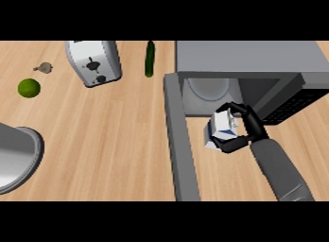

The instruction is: Pick up the milk, place it into the microwave and close the microwave

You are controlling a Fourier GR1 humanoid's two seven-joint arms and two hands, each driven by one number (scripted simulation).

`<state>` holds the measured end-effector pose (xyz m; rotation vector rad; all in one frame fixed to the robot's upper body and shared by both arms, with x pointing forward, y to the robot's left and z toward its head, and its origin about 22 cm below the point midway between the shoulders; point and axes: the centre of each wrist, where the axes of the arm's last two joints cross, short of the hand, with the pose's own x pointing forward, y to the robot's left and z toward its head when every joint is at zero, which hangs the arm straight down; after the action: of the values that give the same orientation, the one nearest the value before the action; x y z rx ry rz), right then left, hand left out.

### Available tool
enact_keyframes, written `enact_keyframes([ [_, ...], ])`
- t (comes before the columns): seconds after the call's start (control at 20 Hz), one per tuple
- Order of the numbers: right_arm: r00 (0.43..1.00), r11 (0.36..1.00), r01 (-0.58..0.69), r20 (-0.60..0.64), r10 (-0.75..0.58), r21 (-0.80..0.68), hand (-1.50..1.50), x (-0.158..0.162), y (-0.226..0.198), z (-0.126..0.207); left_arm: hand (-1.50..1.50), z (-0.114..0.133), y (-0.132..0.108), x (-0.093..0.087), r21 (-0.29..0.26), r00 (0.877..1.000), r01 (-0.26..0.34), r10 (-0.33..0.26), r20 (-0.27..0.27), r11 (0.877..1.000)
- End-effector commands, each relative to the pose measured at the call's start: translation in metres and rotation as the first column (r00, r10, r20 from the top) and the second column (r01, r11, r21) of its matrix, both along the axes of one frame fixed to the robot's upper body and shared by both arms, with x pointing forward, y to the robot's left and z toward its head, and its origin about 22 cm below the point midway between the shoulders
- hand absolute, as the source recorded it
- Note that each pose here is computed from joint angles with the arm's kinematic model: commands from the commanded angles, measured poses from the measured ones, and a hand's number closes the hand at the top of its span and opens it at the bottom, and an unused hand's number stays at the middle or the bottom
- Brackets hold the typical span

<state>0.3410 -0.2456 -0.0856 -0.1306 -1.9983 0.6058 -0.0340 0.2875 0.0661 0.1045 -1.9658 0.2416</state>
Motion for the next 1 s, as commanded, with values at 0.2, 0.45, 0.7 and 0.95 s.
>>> enact_keyframes([
  [0.2,0.996,0.998,0.06,0.073,-0.058,-0.02,1.5,0.034,0.025,0.054,-1.5,-0.004,0.009,0.004,-0.014,1.0,0.007,-0.008,-0.025,1.0],
  [0.45,0.997,0.996,0.077,0.025,-0.076,-0.048,1.5,0.06,0.034,0.09,-1.5,-0.004,0.011,0.005,0.002,1.0,-0.003,0.003,-0.015,1.0],
  [0.7,0.996,0.993,0.083,-0.025,-0.085,-0.086,1.5,0.08,0.065,0.106,-1.5,-0.006,0.015,0.004,-0.005,0.999,0.017,-0.017,-0.03,1.0],
  [0.95,0.976,0.969,0.218,0.034,-0.216,-0.12,1.5,0.096,0.066,0.126,-1.5,-0.013,0.021,0.015,-0.011,0.999,0.021,-0.021,-0.026,1.0],
])
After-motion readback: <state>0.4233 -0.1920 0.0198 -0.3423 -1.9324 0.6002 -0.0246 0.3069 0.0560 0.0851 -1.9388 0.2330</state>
